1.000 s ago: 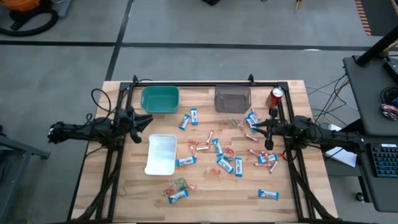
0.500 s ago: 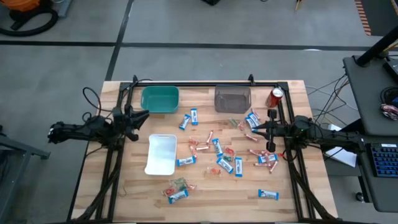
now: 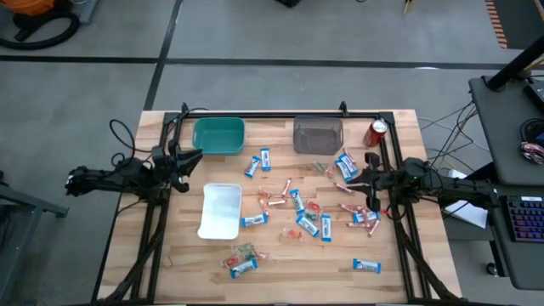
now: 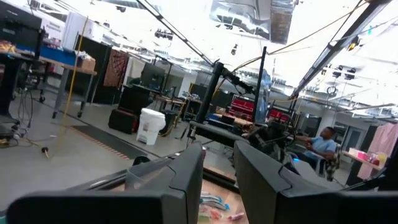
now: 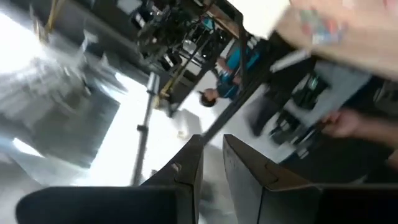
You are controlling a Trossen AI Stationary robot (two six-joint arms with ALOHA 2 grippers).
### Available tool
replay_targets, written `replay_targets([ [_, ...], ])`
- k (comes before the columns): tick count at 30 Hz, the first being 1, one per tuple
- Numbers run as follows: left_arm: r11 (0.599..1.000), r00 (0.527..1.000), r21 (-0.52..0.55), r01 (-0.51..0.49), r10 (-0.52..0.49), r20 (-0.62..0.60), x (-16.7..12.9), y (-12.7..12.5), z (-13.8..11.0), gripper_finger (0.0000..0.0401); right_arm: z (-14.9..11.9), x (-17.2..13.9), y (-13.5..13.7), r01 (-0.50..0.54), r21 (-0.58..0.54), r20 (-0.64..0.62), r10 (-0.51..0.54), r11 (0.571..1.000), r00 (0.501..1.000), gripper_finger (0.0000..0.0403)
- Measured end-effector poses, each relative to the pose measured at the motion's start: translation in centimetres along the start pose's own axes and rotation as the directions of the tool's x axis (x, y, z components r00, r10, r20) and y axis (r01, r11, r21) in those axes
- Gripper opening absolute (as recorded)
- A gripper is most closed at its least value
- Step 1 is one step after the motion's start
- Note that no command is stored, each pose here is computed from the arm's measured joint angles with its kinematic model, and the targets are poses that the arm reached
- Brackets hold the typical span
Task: Sort candy
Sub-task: Put the white chocolate bar into the green bin
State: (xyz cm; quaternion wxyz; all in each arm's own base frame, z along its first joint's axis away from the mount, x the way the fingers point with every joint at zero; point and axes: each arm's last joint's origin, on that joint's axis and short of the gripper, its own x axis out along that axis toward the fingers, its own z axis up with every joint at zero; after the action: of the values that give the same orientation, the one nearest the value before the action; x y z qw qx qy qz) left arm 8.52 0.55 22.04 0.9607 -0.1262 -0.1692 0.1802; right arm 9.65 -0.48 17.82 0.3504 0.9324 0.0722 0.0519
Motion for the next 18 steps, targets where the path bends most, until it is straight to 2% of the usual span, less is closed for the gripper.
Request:
replay_targets([
  [1, 1.0, 1.0, -0.001, 0.001, -0.001, 0.001, 0.0, 0.0, 0.01, 0.0077, 0.0, 0.0, 0.0, 0.0, -0.02, 0.0, 0.0, 1.0, 1.0, 0.0057],
  [3, 1.0, 1.0, -0.012, 0.001, -0.001, 0.0, 0.0, 0.0, 0.0, 0.0077, 0.01, -0.01, -0.03, 0.004, 0.01, 0.0, -0.004, 1.0, 1.0, 0.0057],
  [6, 1.0, 1.0, -0.027, 0.001, -0.001, -0.002, 0.0, 0.0, -0.02, 0.0077, 0.0, 0.02, -0.19, 0.028, -0.083, -0.008, -0.029, 0.996, 1.0, 0.0057],
  [8, 1.0, 1.0, -0.026, 0.002, -0.002, -0.002, 0.0, 0.0, -0.02, 0.0077, 0.09, 0.05, -0.29, 0.044, -0.237, -0.005, -0.046, 0.97, 0.999, 0.0057],
  [10, 1.0, 1.0, -0.019, 0.001, -0.001, -0.002, 0.0, 0.0, -0.02, 0.0077, 0.19, 0.05, -0.45, 0.063, -0.449, -0.005, -0.073, 0.891, 0.997, 0.0057],
  [11, 1.0, 1.0, -0.01, 0.002, -0.002, -0.001, 0.0, -0.01, -0.01, 0.0077, 0.19, 0.04, -0.46, 0.06, -0.555, -0.006, -0.076, 0.83, 0.997, 0.0057],
  [12, 1.0, 1.0, -0.007, 0.002, -0.002, -0.001, 0.0, -0.01, -0.01, 0.0077, 0.19, 0.04, -0.47, 0.053, -0.663, -0.007, -0.077, 0.747, 0.997, 0.0057],
  [13, 1.0, 1.0, -0.007, 0.002, -0.002, -0.001, 0.0, -0.01, -0.01, 0.0077, 0.2, 0.05, -0.48, 0.046, -0.764, -0.007, -0.079, 0.643, 0.997, 0.0057],
  [14, 1.0, 1.0, -0.006, 0.002, -0.002, -0.001, 0.0, -0.01, -0.01, 0.0077, 0.19, 0.05, -0.48, 0.034, -0.861, -0.008, -0.081, 0.508, 0.997, 0.0057],
  [15, 1.0, 1.0, -0.005, 0.003, -0.003, -0.001, 0.0, -0.01, -0.01, 0.0077, 0.2, 0.05, -0.48, 0.021, -0.937, -0.007, -0.08, 0.348, 0.997, 0.0057],
  [17, 1.0, 1.0, -0.004, 0.003, -0.003, -0.001, 0.0, -0.01, -0.01, 0.0077, 0.28, 0.07, -0.43, 0.017, -0.999, 0.015, -0.06, 0.032, 0.998, 0.0057],
  [18, 1.0, 1.0, -0.004, 0.003, -0.003, -0.001, 0.0, -0.01, -0.01, 0.0077, 0.33, 0.09, -0.36, 0.031, -0.997, 0.034, -0.037, -0.072, 0.999, 0.0057],
])
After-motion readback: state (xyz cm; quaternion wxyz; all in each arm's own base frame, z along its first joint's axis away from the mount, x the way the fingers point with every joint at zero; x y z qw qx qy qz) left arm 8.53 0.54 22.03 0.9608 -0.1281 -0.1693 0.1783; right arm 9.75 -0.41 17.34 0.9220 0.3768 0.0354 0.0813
